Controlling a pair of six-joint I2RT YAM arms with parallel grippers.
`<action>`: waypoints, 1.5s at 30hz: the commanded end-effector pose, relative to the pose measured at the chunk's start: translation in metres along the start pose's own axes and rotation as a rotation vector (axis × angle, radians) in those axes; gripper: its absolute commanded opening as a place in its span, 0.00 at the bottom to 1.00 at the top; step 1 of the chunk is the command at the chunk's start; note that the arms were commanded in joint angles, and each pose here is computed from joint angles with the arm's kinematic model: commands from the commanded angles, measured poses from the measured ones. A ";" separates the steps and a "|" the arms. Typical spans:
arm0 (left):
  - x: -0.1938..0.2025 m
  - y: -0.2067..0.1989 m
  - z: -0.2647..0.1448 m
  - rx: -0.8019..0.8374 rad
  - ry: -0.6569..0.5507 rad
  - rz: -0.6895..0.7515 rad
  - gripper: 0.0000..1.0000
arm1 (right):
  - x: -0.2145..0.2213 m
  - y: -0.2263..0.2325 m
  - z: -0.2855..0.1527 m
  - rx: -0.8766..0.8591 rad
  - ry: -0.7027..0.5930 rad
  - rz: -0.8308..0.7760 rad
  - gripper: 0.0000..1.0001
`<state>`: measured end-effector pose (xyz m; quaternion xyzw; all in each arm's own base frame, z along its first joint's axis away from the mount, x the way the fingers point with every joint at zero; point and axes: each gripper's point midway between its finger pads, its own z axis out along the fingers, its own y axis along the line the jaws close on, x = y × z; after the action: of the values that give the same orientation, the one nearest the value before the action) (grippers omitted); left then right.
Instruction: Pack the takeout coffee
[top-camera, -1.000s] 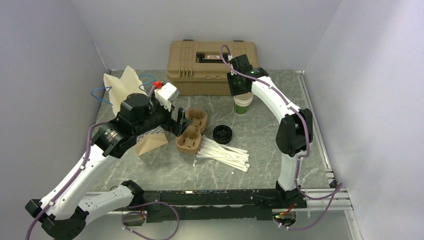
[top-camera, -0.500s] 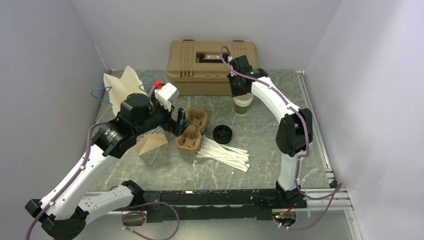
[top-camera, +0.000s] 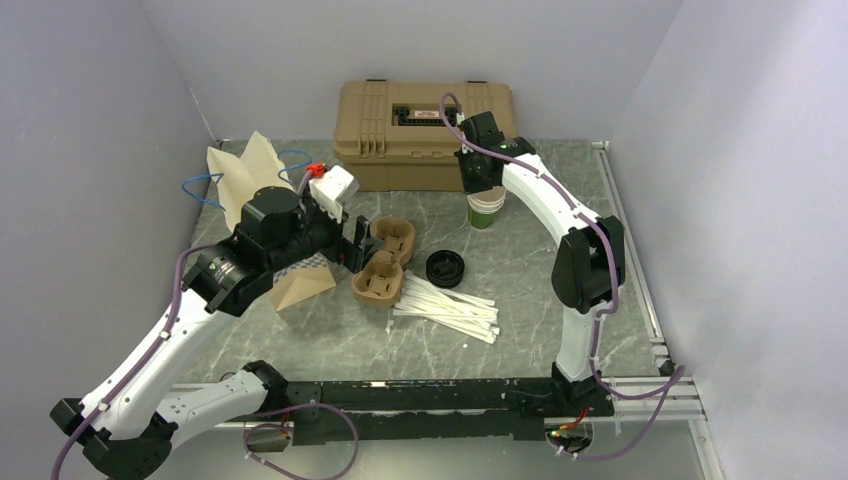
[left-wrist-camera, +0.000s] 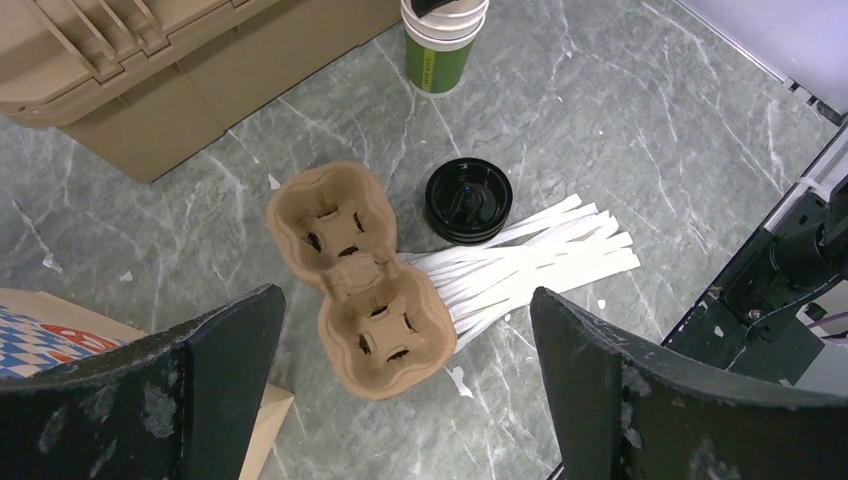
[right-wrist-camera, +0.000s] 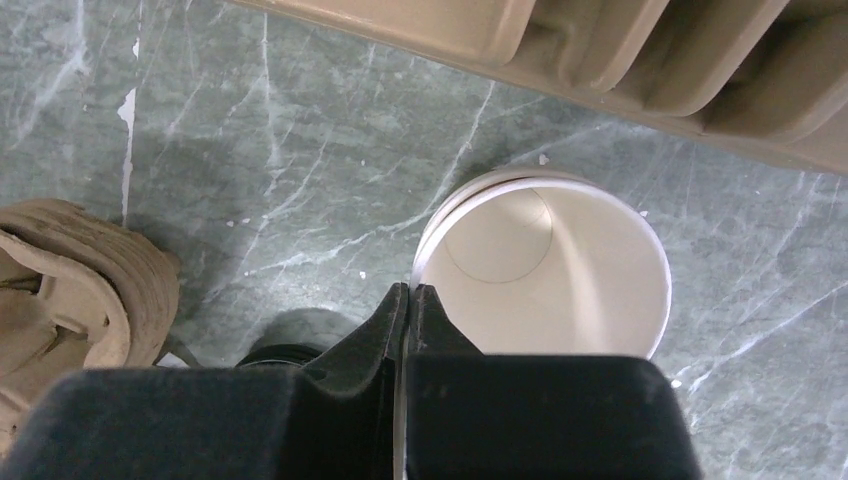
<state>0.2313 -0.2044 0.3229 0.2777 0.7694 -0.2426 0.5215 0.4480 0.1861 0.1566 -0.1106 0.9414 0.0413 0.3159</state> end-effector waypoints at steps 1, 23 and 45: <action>-0.003 0.002 0.001 -0.009 -0.012 0.014 1.00 | -0.011 -0.007 -0.005 0.032 -0.039 0.017 0.00; -0.003 0.002 0.000 -0.010 -0.013 0.014 0.99 | -0.044 -0.017 -0.056 0.111 -0.184 0.022 0.00; -0.012 -0.023 0.045 0.099 0.010 -0.268 1.00 | -0.028 0.003 -0.084 0.062 -0.202 -0.022 0.00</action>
<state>0.2417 -0.2318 0.3017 0.2512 0.7956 -0.2873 0.4705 0.4248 0.1808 0.2190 -0.1070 0.9164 0.0121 0.3856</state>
